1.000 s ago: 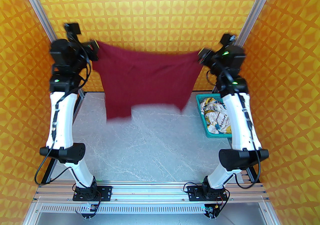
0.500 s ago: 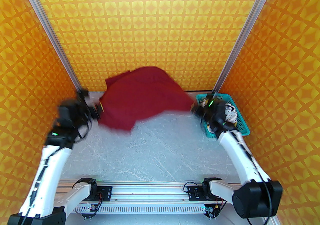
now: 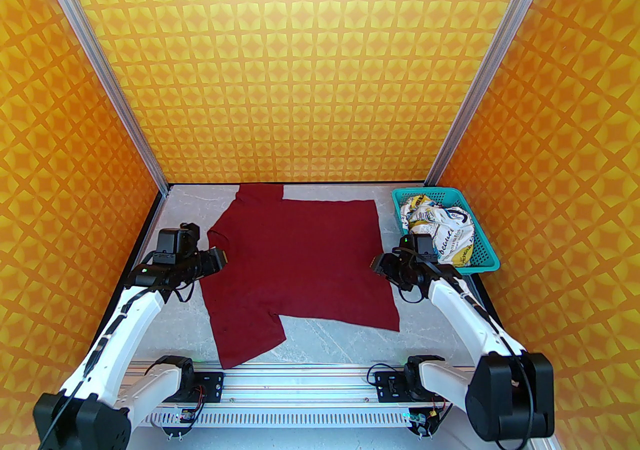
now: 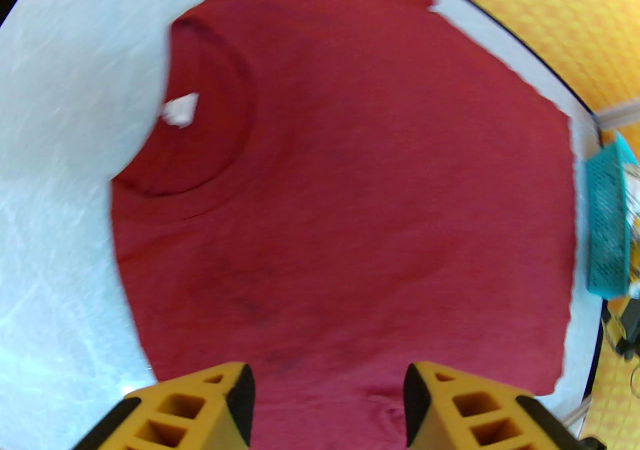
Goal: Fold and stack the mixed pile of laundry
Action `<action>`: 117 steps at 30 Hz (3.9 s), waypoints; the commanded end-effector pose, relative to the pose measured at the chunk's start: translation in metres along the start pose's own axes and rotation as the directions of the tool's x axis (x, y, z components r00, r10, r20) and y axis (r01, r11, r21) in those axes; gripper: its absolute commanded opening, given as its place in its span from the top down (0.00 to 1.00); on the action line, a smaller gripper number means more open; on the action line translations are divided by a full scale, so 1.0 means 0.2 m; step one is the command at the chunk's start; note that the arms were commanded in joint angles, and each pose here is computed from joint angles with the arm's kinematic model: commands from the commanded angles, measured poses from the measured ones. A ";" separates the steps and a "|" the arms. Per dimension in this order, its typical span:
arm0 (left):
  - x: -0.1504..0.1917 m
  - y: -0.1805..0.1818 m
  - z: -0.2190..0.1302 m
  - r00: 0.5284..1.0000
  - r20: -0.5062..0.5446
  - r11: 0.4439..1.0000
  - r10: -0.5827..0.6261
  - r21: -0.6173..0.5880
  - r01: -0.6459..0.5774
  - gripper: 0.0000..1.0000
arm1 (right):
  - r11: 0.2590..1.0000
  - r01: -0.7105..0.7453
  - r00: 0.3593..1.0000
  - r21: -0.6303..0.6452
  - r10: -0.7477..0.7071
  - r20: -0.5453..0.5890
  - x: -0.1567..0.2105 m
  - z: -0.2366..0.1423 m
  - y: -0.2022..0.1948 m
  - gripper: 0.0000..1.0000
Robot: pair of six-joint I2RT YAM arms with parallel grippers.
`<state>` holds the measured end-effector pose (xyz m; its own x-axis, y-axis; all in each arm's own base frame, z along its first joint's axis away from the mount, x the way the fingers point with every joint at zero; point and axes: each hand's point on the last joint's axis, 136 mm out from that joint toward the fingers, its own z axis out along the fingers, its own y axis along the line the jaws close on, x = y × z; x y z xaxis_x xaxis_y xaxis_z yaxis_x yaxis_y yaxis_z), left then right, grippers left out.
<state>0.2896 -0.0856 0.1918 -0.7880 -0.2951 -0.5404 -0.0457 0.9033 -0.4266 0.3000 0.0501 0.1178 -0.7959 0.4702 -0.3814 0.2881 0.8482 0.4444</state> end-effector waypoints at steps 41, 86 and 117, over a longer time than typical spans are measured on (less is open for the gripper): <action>-0.68 0.02 1.65 0.994 -0.092 0.989 -0.058 0.129 0.070 0.54 | 0.972 0.056 0.996 0.229 -0.040 -0.075 -0.94 1.26 0.19 0.78; 0.68 0.58 0.21 0.912 -0.183 0.871 -0.367 -0.412 0.268 0.39 | 0.999 0.002 0.991 0.046 0.004 -0.136 0.33 -0.06 -0.13 0.61; 0.63 0.34 0.24 0.958 -0.155 0.953 -0.240 -0.228 0.201 1.00 | 0.913 -0.336 0.919 0.232 0.372 -0.129 0.47 0.04 -0.39 0.67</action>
<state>0.2131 -0.0706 0.0503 -0.8251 -0.4817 -0.2952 -0.3839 0.8614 -0.3327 0.2034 0.0274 0.0477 -0.7419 0.6609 -0.1131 0.6014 0.7305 0.3236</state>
